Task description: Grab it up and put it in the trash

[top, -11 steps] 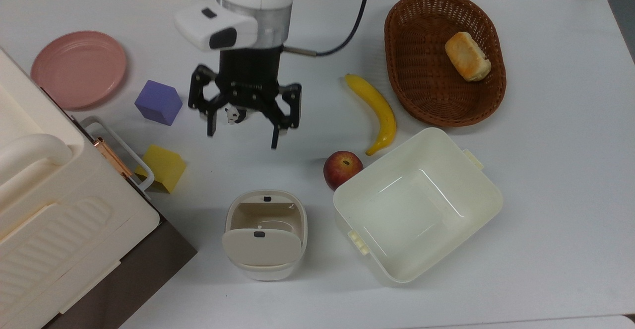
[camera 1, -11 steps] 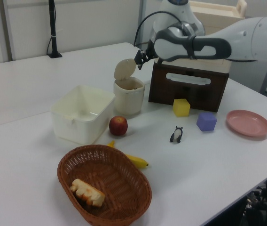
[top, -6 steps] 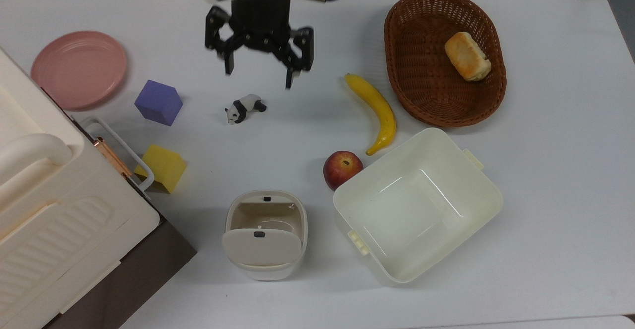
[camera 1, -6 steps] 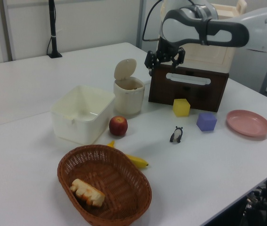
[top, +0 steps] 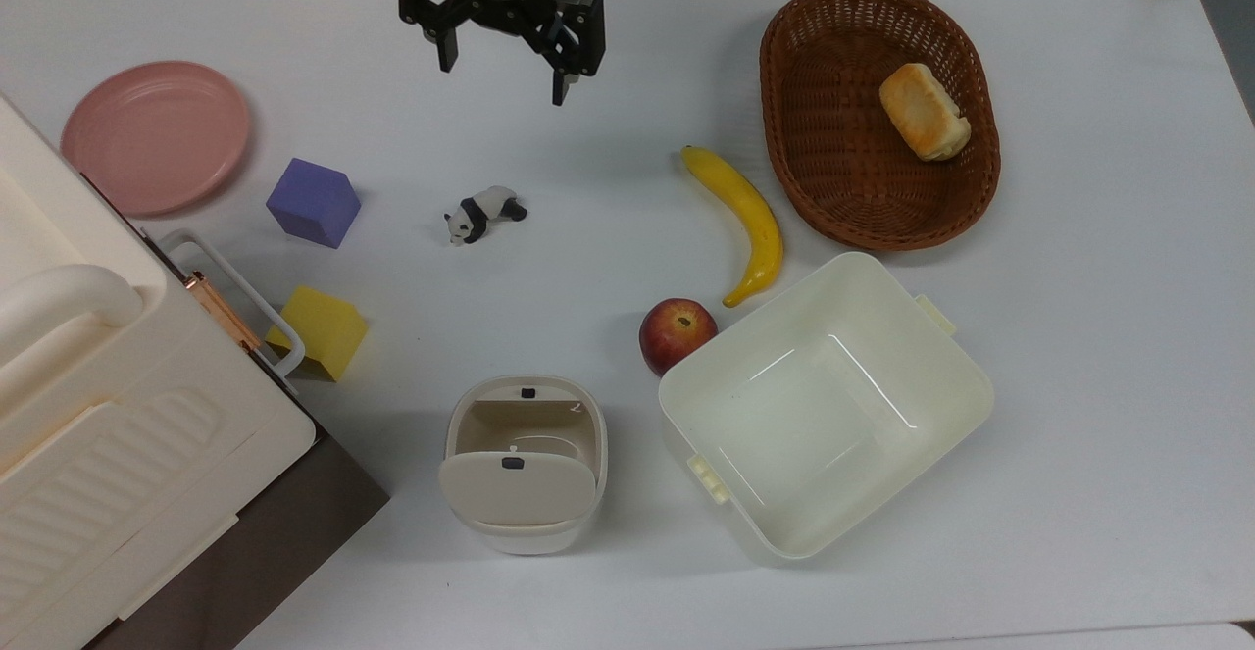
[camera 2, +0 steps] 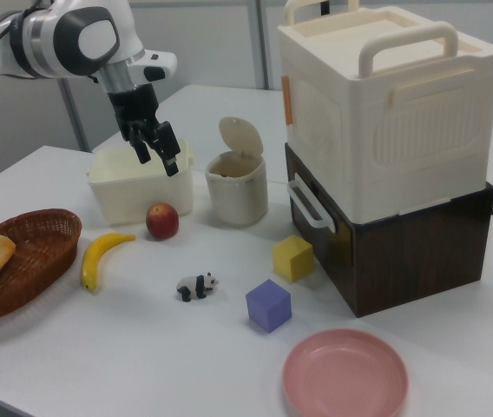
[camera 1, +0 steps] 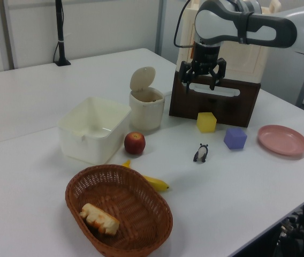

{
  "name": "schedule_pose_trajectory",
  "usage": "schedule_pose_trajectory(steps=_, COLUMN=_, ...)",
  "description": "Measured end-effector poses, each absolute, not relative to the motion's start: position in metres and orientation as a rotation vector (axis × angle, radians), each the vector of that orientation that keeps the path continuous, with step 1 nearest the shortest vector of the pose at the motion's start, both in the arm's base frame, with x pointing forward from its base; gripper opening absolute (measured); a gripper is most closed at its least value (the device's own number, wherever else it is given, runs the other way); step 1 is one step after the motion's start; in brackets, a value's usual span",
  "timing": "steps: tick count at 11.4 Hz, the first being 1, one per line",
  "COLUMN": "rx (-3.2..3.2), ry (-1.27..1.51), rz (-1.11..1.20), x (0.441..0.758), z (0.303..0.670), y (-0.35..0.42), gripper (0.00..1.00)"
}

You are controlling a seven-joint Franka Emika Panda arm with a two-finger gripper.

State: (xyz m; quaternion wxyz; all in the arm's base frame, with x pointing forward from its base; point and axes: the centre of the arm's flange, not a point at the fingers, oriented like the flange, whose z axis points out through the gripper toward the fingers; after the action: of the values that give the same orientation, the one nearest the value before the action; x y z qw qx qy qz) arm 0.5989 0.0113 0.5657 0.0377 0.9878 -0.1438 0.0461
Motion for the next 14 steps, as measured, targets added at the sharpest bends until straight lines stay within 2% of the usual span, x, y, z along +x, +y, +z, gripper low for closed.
schedule_pose_trajectory(steps=2, rx=3.037, ry=-0.347, rz=0.077, x=0.587, z=0.57, y=-0.002, gripper=1.0)
schedule_pose_trajectory(steps=6, rx=3.048, ry=-0.365, rz=-0.026, x=0.567, z=0.586, y=-0.032, gripper=1.0)
schedule_pose_trajectory(steps=10, rx=3.074, ry=-0.023, rz=-0.043, x=0.565, z=0.588, y=-0.035, gripper=1.0)
schedule_pose_trajectory(steps=14, rx=3.075, ry=-0.012, rz=-0.045, x=0.565, z=0.587, y=-0.033, gripper=1.0)
